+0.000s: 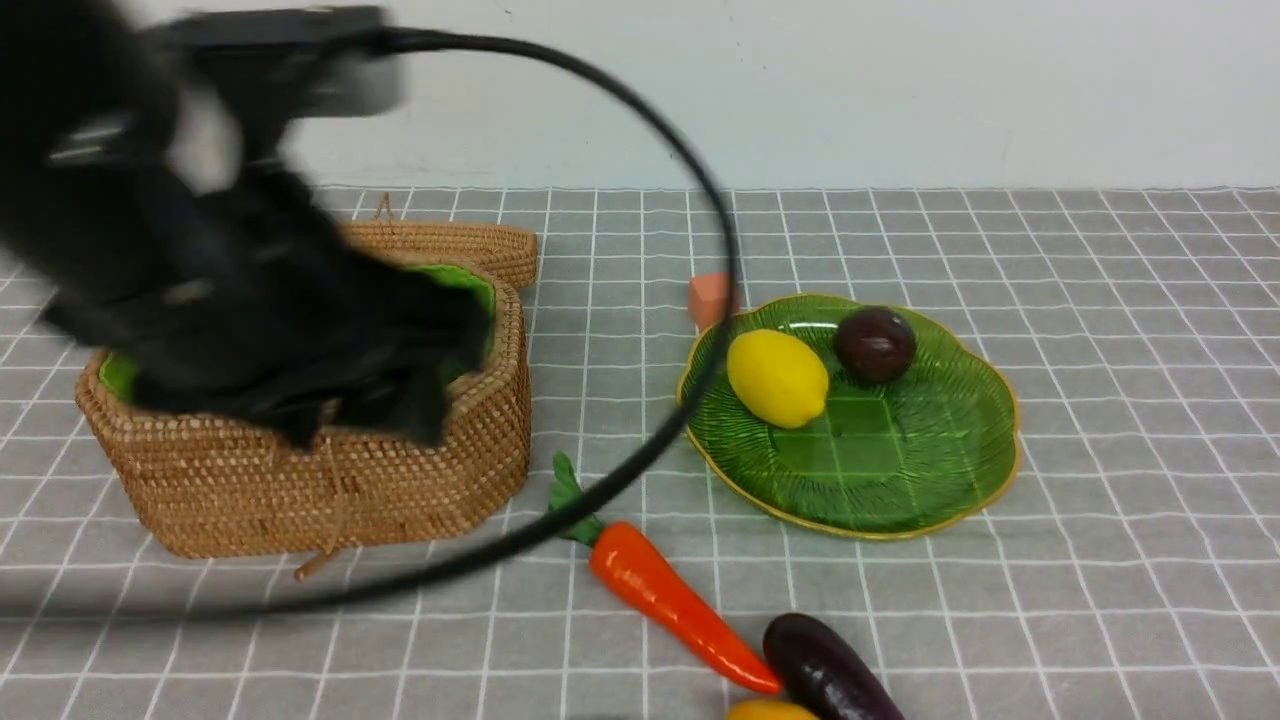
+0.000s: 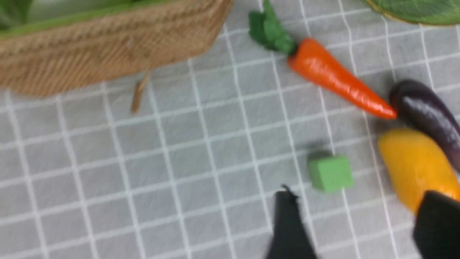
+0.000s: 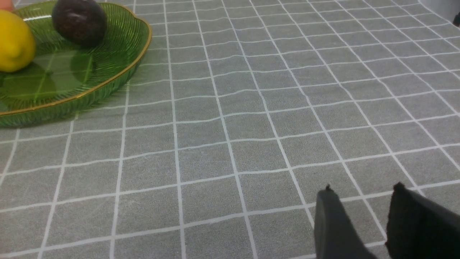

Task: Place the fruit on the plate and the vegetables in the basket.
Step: Use the right arm to grab a carrot and put it into the left basket

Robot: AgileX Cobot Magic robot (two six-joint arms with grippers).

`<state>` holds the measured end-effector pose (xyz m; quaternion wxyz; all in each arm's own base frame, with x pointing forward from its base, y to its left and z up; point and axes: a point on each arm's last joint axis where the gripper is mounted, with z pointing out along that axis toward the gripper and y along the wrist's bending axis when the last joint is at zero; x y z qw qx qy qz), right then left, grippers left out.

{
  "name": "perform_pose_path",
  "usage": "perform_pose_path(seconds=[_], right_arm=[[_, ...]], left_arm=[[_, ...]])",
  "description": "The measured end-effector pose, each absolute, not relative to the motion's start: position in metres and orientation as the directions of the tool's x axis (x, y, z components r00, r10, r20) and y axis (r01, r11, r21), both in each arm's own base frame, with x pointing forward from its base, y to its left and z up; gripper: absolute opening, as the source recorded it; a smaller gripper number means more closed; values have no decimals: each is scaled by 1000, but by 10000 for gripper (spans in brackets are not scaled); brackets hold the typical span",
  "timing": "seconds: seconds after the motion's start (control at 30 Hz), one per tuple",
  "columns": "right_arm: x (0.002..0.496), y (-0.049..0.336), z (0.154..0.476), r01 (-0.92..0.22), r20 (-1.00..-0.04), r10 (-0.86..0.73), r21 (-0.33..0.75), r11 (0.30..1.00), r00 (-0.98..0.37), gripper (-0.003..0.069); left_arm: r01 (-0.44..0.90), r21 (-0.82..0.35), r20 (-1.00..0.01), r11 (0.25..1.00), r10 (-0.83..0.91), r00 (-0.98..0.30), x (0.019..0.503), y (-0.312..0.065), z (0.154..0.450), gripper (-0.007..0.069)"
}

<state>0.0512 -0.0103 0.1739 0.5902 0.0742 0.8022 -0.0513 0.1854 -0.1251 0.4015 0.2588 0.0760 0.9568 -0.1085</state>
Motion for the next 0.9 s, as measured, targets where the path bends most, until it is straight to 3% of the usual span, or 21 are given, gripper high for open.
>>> perform_pose_path(seconds=[0.07, 0.1, 0.13, 0.17, 0.2, 0.23, 0.27, 0.53, 0.9], right_arm=[[51, -10, 174, 180, -955, 59, 5, 984, -292, 240], [51, -10, 174, 180, -955, 59, 5, 984, -292, 240], [51, -10, 174, 180, -955, 59, 5, 984, -292, 240], [51, -10, 174, 180, -955, 59, 5, 984, -292, 240], [51, -10, 174, 180, -955, 59, 5, 984, -292, 240], [51, -10, 174, 180, -955, 59, 5, 984, -292, 240], [51, -10, 174, 180, -955, 59, 5, 984, -292, 240], [51, -10, 174, 180, -955, 59, 5, 984, -292, 240], [51, -10, 174, 180, -955, 59, 5, 984, -292, 240]], left_arm=[[195, -185, -533, 963, 68, -843, 160, -106, 401, 307], [194, -187, -535, 963, 65, -842, 157, -104, 401, 296], [185, -215, -562, 959, 34, -827, 135, -89, 397, 190], [182, -222, -566, 958, 25, -824, 130, -85, 395, 177], [177, -253, -592, 951, -8, -806, 116, -75, 388, 90], [178, -258, -601, 949, -13, -799, 114, -74, 388, 78], [181, -285, -626, 941, -40, -779, 102, -65, 378, 1], [234, -305, -684, 923, -41, -728, 76, -48, 313, -13], [249, -321, -700, 914, -52, -712, 76, -48, 311, -13]])
